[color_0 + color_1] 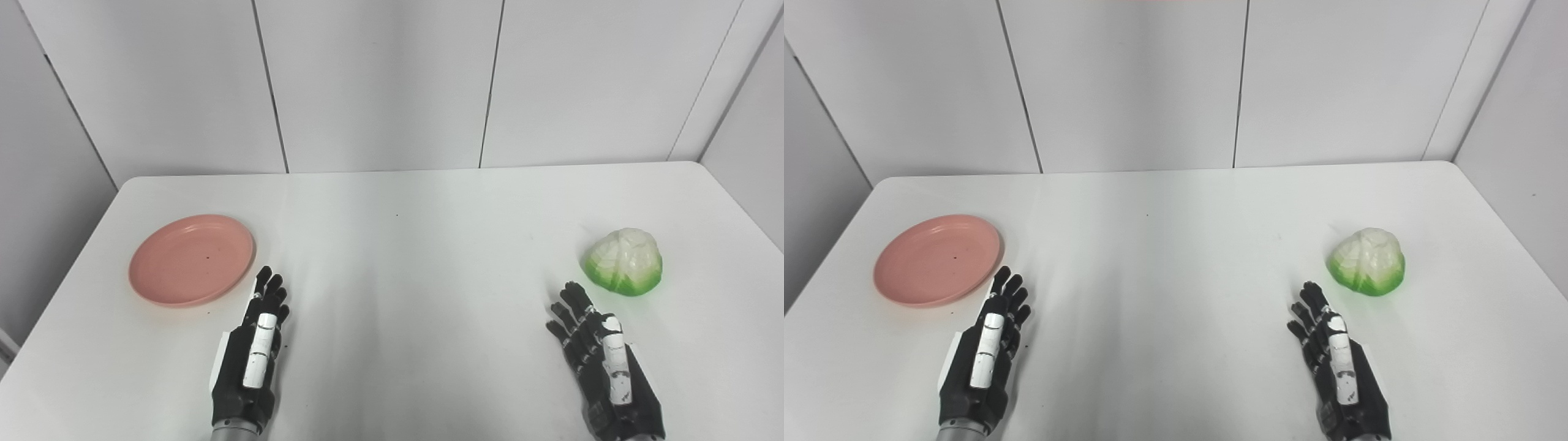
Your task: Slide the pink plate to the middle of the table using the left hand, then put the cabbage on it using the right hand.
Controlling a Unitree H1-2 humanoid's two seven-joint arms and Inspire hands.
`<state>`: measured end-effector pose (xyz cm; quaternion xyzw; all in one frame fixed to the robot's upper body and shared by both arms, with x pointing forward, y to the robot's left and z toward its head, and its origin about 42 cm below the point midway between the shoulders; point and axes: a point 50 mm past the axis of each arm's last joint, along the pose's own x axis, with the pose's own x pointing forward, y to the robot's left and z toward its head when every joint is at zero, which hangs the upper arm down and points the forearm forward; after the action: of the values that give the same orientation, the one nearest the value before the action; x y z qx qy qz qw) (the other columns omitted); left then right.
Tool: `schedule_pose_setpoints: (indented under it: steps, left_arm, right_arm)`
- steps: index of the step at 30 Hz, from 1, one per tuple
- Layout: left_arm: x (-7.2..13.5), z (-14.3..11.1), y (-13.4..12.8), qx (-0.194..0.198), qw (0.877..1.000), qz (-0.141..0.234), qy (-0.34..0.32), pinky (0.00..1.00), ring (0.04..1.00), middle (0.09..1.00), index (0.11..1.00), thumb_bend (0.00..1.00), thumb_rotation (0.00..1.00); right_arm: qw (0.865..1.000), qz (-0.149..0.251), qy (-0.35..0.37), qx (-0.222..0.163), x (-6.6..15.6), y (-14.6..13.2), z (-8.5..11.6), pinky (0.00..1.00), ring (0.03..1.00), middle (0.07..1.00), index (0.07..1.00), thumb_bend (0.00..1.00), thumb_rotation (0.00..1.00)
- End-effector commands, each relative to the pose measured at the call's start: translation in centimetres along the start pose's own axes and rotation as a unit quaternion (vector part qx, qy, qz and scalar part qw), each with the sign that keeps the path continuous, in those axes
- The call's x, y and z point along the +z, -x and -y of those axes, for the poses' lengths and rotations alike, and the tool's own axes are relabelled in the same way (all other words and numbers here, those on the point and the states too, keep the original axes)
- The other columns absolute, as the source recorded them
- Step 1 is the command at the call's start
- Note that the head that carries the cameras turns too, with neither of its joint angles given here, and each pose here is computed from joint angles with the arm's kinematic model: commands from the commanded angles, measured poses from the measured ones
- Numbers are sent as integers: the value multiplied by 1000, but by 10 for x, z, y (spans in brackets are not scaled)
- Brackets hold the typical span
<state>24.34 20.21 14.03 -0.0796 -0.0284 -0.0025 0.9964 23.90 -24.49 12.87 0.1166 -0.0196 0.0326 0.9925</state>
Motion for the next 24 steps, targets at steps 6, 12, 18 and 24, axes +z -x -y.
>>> schedule_pose_setpoints:
  steps: [6, 12, 18, 24]
  left_arm:
    - [1, -6, 15, 3, 1000, 4, -7, 1000, 1000, 998, 996, 786, 842]
    - [0, -6, 15, 4, 1000, 4, -6, 1000, 999, 993, 992, 788, 835]
    - [-3, -5, 15, 4, 1000, 2, -8, 1000, 998, 992, 991, 781, 828]
    - [-9, -5, 14, 14, 1000, 7, 2, 1000, 986, 981, 986, 798, 819]
  right_arm:
    - [1000, 12, 8, 7, 0, 15, 4, 957, 959, 972, 939, 899, 936]
    - [1000, 10, 7, 5, 0, 15, 4, 956, 960, 971, 938, 899, 933]
    - [1000, 8, 6, 6, -4, 16, 6, 960, 962, 971, 941, 895, 940]
    - [1000, 0, 6, 3, -14, 15, 14, 959, 958, 970, 938, 896, 944]
